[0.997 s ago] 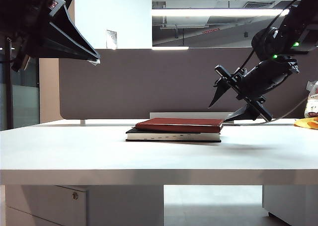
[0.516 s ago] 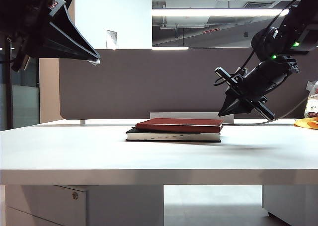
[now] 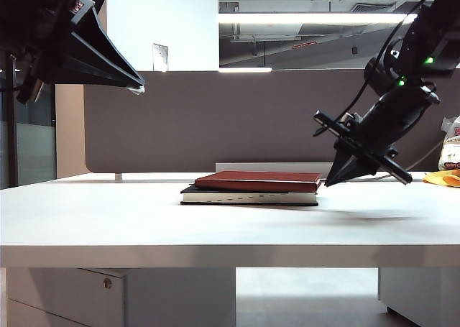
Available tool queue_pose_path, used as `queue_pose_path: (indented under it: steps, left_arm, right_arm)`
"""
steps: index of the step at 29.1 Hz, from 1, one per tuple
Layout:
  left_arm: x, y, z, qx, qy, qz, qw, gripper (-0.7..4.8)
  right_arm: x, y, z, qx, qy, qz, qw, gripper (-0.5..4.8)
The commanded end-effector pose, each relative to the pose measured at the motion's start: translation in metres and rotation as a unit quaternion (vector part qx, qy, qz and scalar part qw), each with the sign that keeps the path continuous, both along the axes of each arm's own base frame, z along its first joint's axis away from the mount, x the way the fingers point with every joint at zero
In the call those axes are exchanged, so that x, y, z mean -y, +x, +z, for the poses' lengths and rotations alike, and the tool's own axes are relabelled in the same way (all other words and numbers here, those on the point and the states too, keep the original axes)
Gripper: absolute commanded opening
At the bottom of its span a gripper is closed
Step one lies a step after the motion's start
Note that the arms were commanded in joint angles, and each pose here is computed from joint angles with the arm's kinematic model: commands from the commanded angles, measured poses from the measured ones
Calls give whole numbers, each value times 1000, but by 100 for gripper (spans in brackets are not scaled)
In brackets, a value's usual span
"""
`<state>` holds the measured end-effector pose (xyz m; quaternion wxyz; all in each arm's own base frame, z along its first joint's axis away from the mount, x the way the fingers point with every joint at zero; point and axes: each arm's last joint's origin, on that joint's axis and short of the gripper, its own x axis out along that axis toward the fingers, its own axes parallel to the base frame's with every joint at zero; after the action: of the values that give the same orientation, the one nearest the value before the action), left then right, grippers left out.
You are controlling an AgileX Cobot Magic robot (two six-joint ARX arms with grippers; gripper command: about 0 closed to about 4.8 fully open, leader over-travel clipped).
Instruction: Pick up the red book and place it on top of the black book.
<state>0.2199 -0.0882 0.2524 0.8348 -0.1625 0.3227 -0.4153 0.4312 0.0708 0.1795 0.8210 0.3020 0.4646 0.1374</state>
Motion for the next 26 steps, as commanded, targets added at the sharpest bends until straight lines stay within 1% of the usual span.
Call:
queue_pose_path:
  steps: [1,7,13,18,20,22,26]
  left_arm:
    - [1,0,4,8,-5,-3,1000,-6]
    - [1,1,4,8,-4,-2,1000,-6]
    - [-2,3,2,16,26,51,998,-6]
    - [-1,7,0,14,33,61,998,-6]
    - [1,11,0,-1,36,55,998,-6]
    - [4,14,0,-13,32,37,999,-6]
    - [8,22,3,-16,26,24,999,-6]
  right_arm:
    - [-1,-1,11,22,2,13,1000,-3]
    - [-18,-4,11,22,7,36,999,-3]
    - [-34,-8,11,20,6,54,998,-3]
    - [-38,-9,10,18,-4,51,999,-3]
    - [-38,-10,10,16,-4,51,999,-3]
    - [-38,-10,10,14,-5,50,999,-3]
    - [-38,-10,9,10,-8,49,999,-3]
